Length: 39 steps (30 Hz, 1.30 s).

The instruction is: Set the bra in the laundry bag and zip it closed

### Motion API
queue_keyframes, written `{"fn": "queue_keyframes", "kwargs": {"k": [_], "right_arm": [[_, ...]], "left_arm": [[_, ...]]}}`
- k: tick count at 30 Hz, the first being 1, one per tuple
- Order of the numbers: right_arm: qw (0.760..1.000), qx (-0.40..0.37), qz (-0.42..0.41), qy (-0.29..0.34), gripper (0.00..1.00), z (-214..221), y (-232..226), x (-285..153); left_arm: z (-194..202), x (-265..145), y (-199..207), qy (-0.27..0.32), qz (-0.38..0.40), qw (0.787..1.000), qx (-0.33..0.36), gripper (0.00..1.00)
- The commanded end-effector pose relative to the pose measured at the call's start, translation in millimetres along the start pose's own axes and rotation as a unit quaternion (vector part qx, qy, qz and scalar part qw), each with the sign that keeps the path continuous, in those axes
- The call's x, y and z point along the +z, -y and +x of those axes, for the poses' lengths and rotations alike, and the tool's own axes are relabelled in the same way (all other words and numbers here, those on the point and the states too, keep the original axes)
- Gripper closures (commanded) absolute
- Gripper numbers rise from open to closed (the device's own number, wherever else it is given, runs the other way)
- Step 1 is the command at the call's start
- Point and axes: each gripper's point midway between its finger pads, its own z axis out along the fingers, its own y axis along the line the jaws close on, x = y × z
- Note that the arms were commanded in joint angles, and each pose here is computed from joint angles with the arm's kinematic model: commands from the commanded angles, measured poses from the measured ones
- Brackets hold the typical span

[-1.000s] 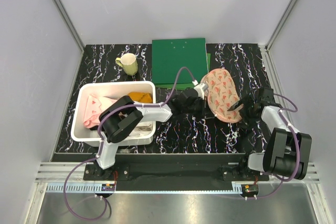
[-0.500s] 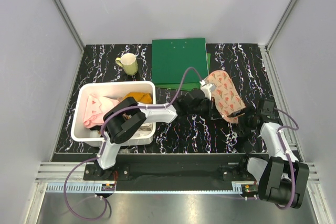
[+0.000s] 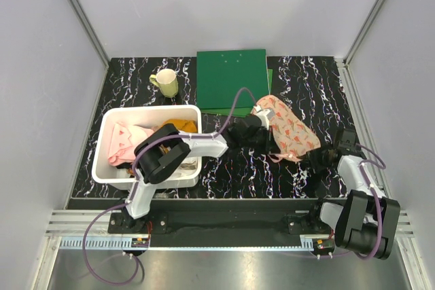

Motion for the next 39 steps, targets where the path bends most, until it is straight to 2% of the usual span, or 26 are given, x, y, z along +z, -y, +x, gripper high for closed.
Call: {"fn": "queue_keyframes", "kwargs": {"k": [1,5,9,10,13,16,18,20,21,24,27,30,37,39], "right_arm": [[0.999,-0.032,0.008,0.027,1.00,-22,5,0],[0.998,-0.059,-0.001,0.034,1.00,-32,-4,-5],[0.996,-0.084,-0.009,0.024,1.00,-34,-16,-9],[0.996,-0.086,-0.012,0.022,1.00,-33,-17,-10],[0.994,-0.101,-0.018,0.024,1.00,-33,-18,-12],[0.993,-0.112,-0.030,0.016,1.00,-29,-21,-14],[0.993,-0.112,-0.034,0.006,1.00,-25,-22,-14],[0.993,-0.113,-0.037,0.002,0.99,-23,-22,-14],[0.993,-0.110,-0.038,-0.004,0.99,-21,-21,-13],[0.993,-0.111,-0.045,-0.009,0.99,-19,-25,-14],[0.992,-0.113,-0.055,-0.015,0.99,-17,-29,-17],[0.992,-0.114,-0.057,-0.016,1.00,-16,-28,-17],[0.992,-0.113,-0.058,-0.024,1.00,-13,-27,-16],[0.991,-0.114,-0.060,-0.024,1.00,-13,-28,-16]], "left_arm": [[-48,-29,-47,0.051,-0.043,0.998,-0.002,1.00],[-47,-37,-51,0.052,-0.045,0.998,0.009,1.00],[-30,-37,-22,0.028,0.024,0.999,0.031,1.00],[-33,-36,-8,0.037,0.051,0.997,0.051,0.96],[-29,-34,14,0.028,0.062,0.994,0.088,0.66],[-31,-32,36,0.041,0.052,0.988,0.138,0.53],[-31,-30,54,0.060,0.042,0.979,0.192,0.51],[-31,-28,63,0.072,0.032,0.968,0.239,0.51],[-30,-27,68,0.088,0.011,0.951,0.296,0.51],[-29,-21,75,0.102,0.006,0.914,0.392,0.57],[-28,-9,78,0.082,0.029,0.897,0.433,0.62],[-17,3,75,0.036,0.045,0.888,0.456,0.63],[-18,20,70,0.012,0.052,0.880,0.472,0.72],[-17,25,67,-0.001,0.058,0.881,0.470,0.71]]}}
